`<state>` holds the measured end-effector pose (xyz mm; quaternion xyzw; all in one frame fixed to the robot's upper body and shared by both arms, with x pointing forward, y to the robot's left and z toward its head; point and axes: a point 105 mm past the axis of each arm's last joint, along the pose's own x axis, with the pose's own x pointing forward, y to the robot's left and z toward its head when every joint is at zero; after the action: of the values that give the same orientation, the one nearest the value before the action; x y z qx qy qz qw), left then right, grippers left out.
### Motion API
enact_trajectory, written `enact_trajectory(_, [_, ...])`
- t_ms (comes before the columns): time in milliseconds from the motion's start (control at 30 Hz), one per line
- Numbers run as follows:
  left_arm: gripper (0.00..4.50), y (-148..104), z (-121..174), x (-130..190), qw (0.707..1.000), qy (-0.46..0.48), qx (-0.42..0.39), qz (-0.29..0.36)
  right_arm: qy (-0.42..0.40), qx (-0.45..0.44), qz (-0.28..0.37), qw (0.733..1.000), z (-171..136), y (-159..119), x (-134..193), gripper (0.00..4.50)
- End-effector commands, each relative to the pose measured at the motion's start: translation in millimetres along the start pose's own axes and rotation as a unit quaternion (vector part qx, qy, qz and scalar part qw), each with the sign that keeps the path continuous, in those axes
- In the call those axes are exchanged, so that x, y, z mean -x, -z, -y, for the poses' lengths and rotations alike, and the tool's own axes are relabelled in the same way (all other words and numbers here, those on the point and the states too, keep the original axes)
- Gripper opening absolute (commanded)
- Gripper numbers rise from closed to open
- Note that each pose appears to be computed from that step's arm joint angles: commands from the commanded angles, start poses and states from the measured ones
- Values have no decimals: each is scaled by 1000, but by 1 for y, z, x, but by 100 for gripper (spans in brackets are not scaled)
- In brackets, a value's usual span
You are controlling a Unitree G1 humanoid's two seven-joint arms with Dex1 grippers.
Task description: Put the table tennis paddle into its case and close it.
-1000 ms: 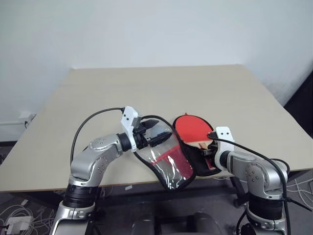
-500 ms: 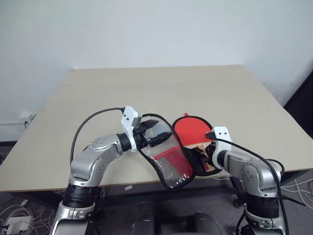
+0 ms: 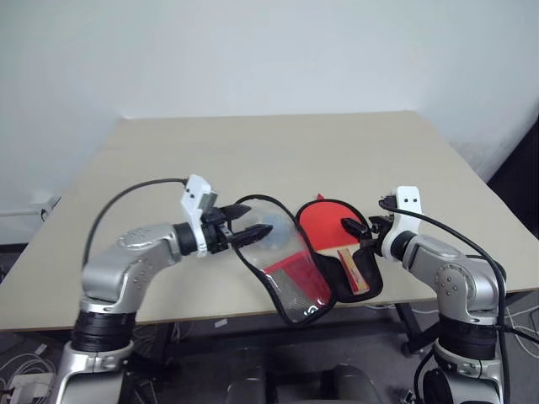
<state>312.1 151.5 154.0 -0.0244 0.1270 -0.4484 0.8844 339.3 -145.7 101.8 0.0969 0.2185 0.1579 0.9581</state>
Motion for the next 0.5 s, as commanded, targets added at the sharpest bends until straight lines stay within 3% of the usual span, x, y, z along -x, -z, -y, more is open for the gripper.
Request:
enact_trajectory(33, [391, -23, -2, 15, 1000, 8, -24, 17, 11, 3, 37, 999, 1, -18, -3, 428])
enact_trajectory(267, [143, -1, -22, 42, 995, -20, -30, -88, 6, -1, 54, 999, -1, -25, -10, 428])
enact_trajectory(500, [143, 49, -29, 54, 983, -11, 17, -181, -90, 68, 58, 992, -11, -34, -4, 428])
